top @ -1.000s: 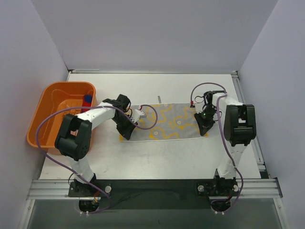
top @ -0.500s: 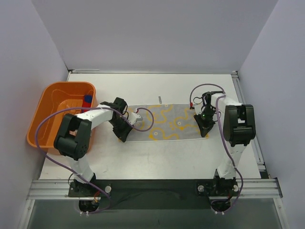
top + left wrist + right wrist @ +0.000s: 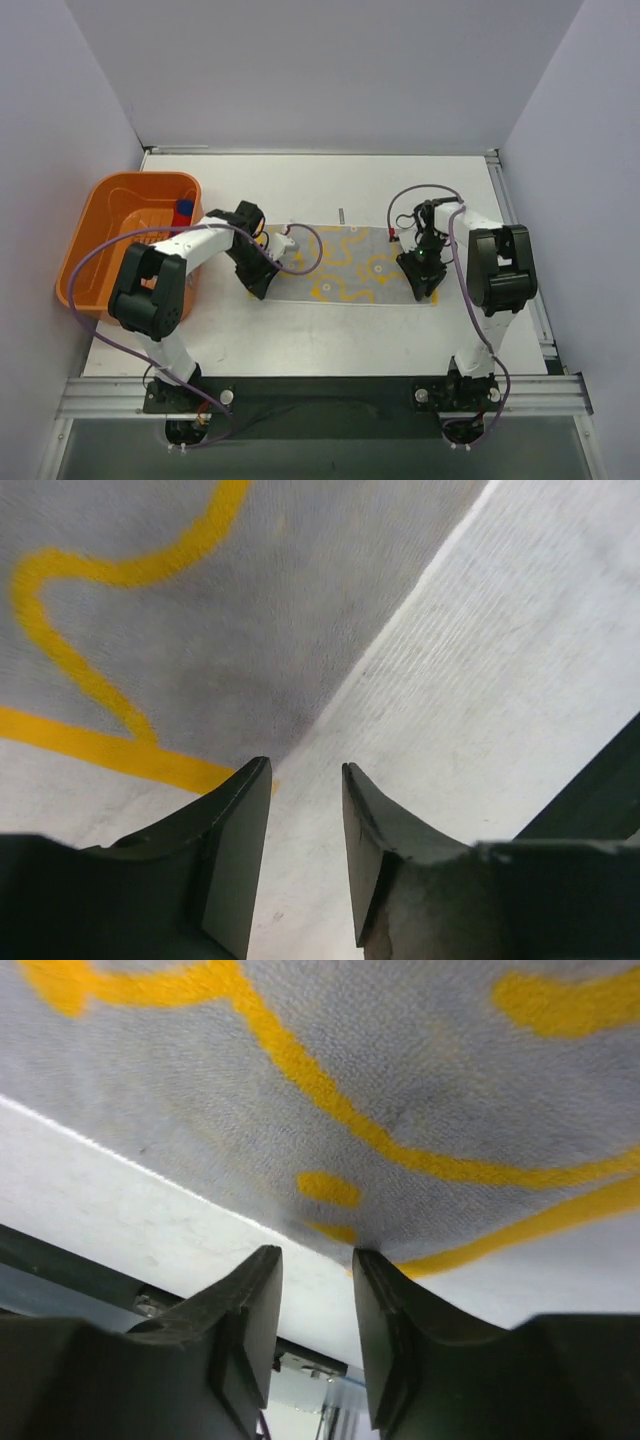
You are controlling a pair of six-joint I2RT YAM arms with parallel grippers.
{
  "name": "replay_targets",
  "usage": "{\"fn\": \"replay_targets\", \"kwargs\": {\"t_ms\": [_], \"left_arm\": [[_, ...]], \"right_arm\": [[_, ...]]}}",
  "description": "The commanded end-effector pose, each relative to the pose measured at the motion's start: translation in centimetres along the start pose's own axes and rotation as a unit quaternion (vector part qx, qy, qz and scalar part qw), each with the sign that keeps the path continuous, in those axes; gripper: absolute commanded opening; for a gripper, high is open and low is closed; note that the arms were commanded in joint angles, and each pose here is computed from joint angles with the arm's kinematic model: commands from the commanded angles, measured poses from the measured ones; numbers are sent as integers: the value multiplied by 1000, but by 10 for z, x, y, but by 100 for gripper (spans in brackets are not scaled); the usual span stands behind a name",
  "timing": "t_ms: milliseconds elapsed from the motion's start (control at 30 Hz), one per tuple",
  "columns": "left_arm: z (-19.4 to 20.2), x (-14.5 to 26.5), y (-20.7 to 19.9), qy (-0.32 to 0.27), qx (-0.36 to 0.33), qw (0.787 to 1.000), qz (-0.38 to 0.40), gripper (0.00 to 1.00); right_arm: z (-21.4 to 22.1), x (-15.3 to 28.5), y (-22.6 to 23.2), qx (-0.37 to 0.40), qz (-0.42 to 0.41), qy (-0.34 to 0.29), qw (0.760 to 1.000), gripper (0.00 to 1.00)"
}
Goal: Roll the towels
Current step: Flatten the towel
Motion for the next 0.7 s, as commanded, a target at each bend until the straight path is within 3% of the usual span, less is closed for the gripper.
{"fn": "replay_targets", "kwargs": {"t_ms": [0,100,333,500,667], "left_arm": [[-38,40,-4,-81,-26,996,10,46],[-51,57,5,-108,-32,994,-8,55],[-77,76,71,-147,6,987,-63,63],[-87,71,122,-144,55,977,-145,55],[-91,57,148,-137,80,974,-164,50]], "right_arm": [[-2,50,10,20,-18,-74,997,38],[-15,79,2,17,-10,-135,991,50],[-63,105,-47,-36,9,-188,981,51],[-93,96,-78,-61,25,-194,979,46],[-117,93,-92,-66,44,-204,976,43]]}}
Point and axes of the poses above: each gripper's point midway between its finger pads, its own x axis back along the fingers, its own y axis along the line the jaws close on, z = x × y, the point moved 9 cm from there along x, back along the fingers, and after that the axes turned 8 degrees about -x, right-handed, at the moved point
